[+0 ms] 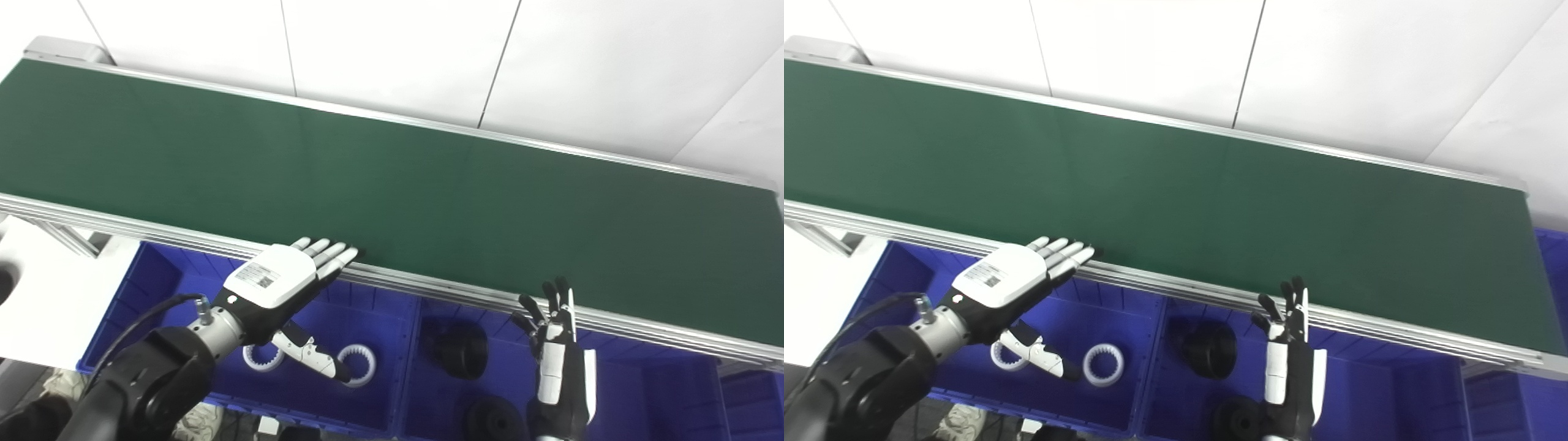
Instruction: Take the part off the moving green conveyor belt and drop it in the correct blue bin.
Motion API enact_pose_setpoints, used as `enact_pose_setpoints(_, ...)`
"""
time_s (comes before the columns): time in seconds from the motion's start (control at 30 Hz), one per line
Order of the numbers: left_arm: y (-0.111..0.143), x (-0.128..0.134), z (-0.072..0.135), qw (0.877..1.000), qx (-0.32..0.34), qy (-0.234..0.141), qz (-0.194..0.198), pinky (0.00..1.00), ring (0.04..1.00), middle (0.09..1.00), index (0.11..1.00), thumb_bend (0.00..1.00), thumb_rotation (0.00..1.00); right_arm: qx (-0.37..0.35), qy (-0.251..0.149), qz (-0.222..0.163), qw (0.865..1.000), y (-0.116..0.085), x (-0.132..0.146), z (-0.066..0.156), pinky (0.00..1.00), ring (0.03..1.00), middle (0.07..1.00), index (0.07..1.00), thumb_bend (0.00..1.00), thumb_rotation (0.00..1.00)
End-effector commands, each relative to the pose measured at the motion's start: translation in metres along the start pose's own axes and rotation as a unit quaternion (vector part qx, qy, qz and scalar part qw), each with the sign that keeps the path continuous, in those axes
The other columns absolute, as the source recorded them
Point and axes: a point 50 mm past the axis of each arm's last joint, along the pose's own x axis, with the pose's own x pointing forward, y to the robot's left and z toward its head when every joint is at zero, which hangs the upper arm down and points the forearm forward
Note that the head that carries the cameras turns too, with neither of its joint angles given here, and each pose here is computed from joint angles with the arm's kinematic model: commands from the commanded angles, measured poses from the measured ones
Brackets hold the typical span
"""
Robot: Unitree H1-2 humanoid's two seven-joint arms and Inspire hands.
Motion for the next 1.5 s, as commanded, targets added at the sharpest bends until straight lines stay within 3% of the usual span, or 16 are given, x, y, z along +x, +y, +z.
enact_pose_setpoints(0.0,0.023,-0.011,0.003,0.998,-0.035,-0.052,0.004,1.0,1.0,1.0,1.0,0.81,0.33,0.014,-0.008,-0.006,1.0,0.014,-0.003,0.009,0.79,0.866,0.966,1.0,0.8,1.0)
enact_pose_setpoints(0.03,0.03,-0.015,0.003,0.996,-0.059,-0.073,-0.008,1.0,1.0,1.0,1.0,0.8,0.2,0.011,-0.008,-0.006,1.0,0.017,-0.003,0.009,0.79,0.863,0.966,1.0,0.79,1.0)
enact_pose_setpoints(0.07,0.04,-0.02,0.003,0.994,-0.064,-0.089,-0.023,0.98,0.952,0.946,0.977,0.66,0.08,0.006,-0.008,-0.005,1.0,0.02,-0.003,0.008,0.79,0.859,0.962,0.998,0.78,1.0)
enact_pose_setpoints(0.13,0.061,-0.026,0.002,0.993,-0.043,-0.083,-0.074,0.91,0.865,0.865,0.886,0.38,0.03,-0.006,-0.009,-0.001,1.0,0.026,-0.002,0.007,0.78,0.851,0.955,0.999,0.78,1.0)
enact_pose_setpoints(0.2,0.077,-0.032,-0.003,0.993,-0.024,-0.063,-0.094,0.88,0.856,0.861,0.869,0.36,0.03,-0.012,-0.007,0.002,1.0,0.033,-0.001,0.005,0.78,0.848,0.953,1.0,0.78,1.0)
enact_pose_setpoints(0.27,0.082,-0.031,-0.013,0.996,-0.025,-0.066,-0.059,0.81,0.817,0.834,0.826,0.33,0.01,-0.012,-0.004,0.003,1.0,0.039,-0.001,0.003,0.79,0.851,0.954,1.0,0.78,1.0)
enact_pose_setpoints(0.37,0.076,-0.029,-0.027,0.993,-0.083,-0.074,0.024,0.65,0.732,0.784,0.795,0.49,0.03,-0.008,-0.001,0.003,1.0,0.048,-0.001,0.001,0.8,0.856,0.956,1.0,0.77,1.0)
enact_pose_setpoints(0.4,0.073,-0.028,-0.031,0.989,-0.114,-0.077,0.047,0.63,0.738,0.796,0.804,0.52,0.2,-0.007,0.001,0.002,1.0,0.052,-0.001,0.0,0.81,0.854,0.955,1.0,0.76,1.0)
enact_pose_setpoints(0.43,0.07,-0.027,-0.033,0.986,-0.133,-0.079,0.062,0.63,0.74,0.801,0.807,0.53,0.25,-0.007,0.001,0.002,1.0,0.054,-0.001,0.0,0.81,0.854,0.954,1.0,0.76,1.0)
enact_pose_setpoints(0.47,0.06,-0.024,-0.032,0.976,-0.18,-0.084,0.088,0.62,0.742,0.803,0.809,0.54,0.28,-0.008,0.001,0.002,1.0,0.057,-0.001,-0.001,0.81,0.853,0.953,1.0,0.76,1.0)
enact_pose_setpoints(0.57,0.032,-0.017,-0.024,0.939,-0.294,-0.094,0.149,0.75,0.851,0.896,0.891,0.75,0.59,-0.012,0.002,0.004,1.0,0.064,-0.001,-0.003,0.8,0.853,0.956,1.0,0.73,1.0)
enact_pose_setpoints(0.73,-0.01,-0.006,-0.003,0.881,-0.433,-0.065,0.179,0.83,0.904,0.946,0.942,0.8,0.68,-0.007,0.0,0.003,1.0,0.07,0.001,-0.005,0.79,0.862,0.959,1.0,0.71,1.0)
enact_pose_setpoints(0.8,-0.025,0.002,-0.002,0.867,-0.458,-0.053,0.187,0.88,0.942,0.973,0.973,0.82,0.71,-0.005,-0.002,0.002,1.0,0.071,0.001,-0.006,0.79,0.862,0.958,1.0,0.7,1.0)
enact_pose_setpoints(1.2,-0.066,0.023,-0.013,0.881,-0.402,-0.04,0.247,0.97,1.0,1.0,1.0,0.89,0.92,-0.011,-0.018,-0.016,1.0,0.057,0.0,-0.007,0.84,0.879,0.988,1.0,0.74,1.0)
enact_pose_setpoints(1.37,-0.067,0.021,0.004,0.865,-0.41,-0.017,0.287,1.0,1.0,1.0,1.0,0.89,0.94,-0.01,-0.027,-0.016,0.999,0.042,-0.001,-0.008,0.86,0.887,0.987,1.0,0.76,1.0)
enact_pose_setpoints(1.47,-0.062,0.011,0.016,0.849,-0.43,-0.009,0.308,1.0,1.0,1.0,1.0,0.81,0.95,-0.015,-0.034,-0.016,0.999,0.032,-0.002,-0.008,0.85,0.878,0.974,0.99,0.78,1.0)
